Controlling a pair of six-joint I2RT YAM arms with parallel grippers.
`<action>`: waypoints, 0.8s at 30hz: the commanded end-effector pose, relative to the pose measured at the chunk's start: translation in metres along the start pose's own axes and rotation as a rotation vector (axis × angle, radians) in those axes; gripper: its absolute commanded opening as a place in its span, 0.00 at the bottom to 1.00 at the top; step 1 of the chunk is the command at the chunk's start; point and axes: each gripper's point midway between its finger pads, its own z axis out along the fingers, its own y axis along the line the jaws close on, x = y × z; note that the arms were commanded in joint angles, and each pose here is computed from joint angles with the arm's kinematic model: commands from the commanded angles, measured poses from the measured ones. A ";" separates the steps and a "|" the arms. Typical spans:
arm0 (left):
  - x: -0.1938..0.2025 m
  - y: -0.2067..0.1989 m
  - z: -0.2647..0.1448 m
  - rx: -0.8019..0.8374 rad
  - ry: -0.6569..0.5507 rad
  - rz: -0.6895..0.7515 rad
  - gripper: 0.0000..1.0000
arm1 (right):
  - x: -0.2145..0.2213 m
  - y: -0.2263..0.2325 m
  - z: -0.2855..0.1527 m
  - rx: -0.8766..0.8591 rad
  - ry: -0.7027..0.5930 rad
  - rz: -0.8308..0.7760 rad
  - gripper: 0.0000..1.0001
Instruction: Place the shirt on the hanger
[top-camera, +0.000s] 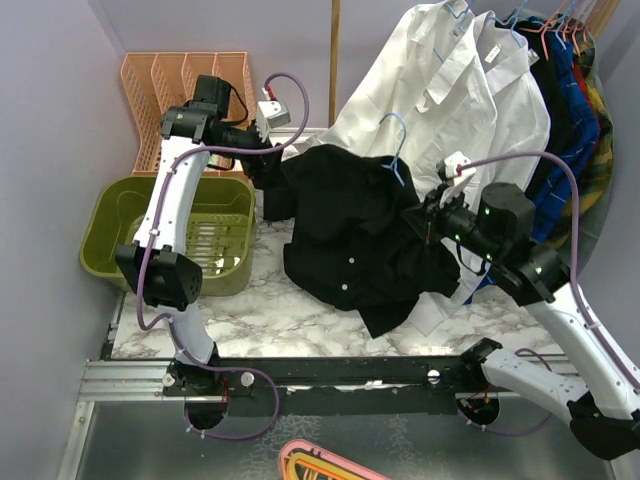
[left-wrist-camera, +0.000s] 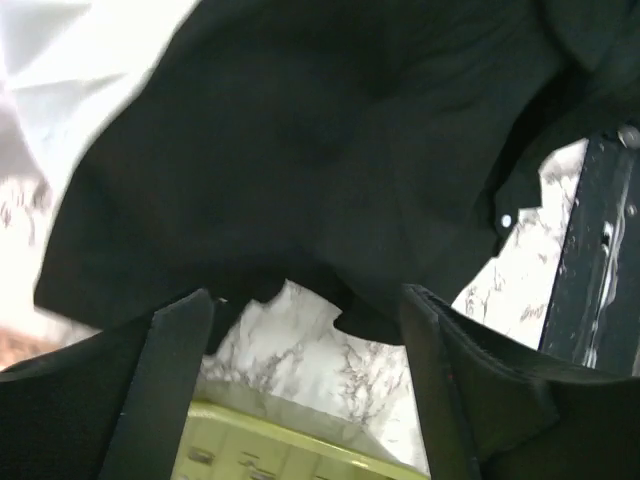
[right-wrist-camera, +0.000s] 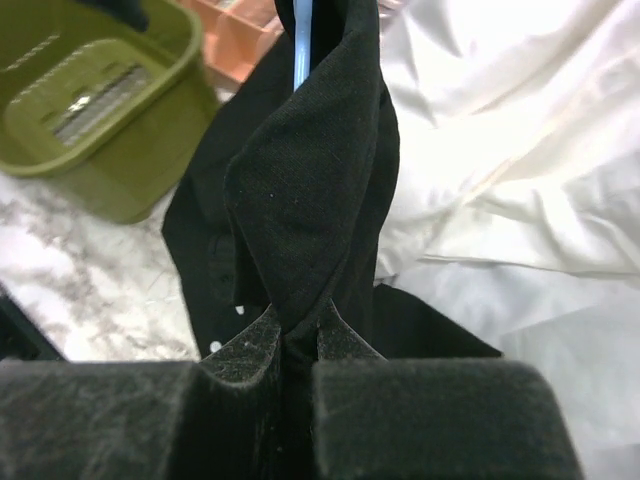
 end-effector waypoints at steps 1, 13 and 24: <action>-0.048 0.005 -0.048 -0.334 -0.111 -0.101 0.85 | -0.003 -0.052 0.008 0.290 0.094 -0.003 0.01; -0.111 -0.067 -0.158 -0.677 -0.294 -0.004 0.99 | -0.128 -0.148 0.041 0.607 -0.059 -0.126 0.01; -0.075 -0.072 -0.164 -0.684 -0.259 -0.090 0.99 | -0.214 -0.174 0.086 0.531 -0.200 -0.142 0.01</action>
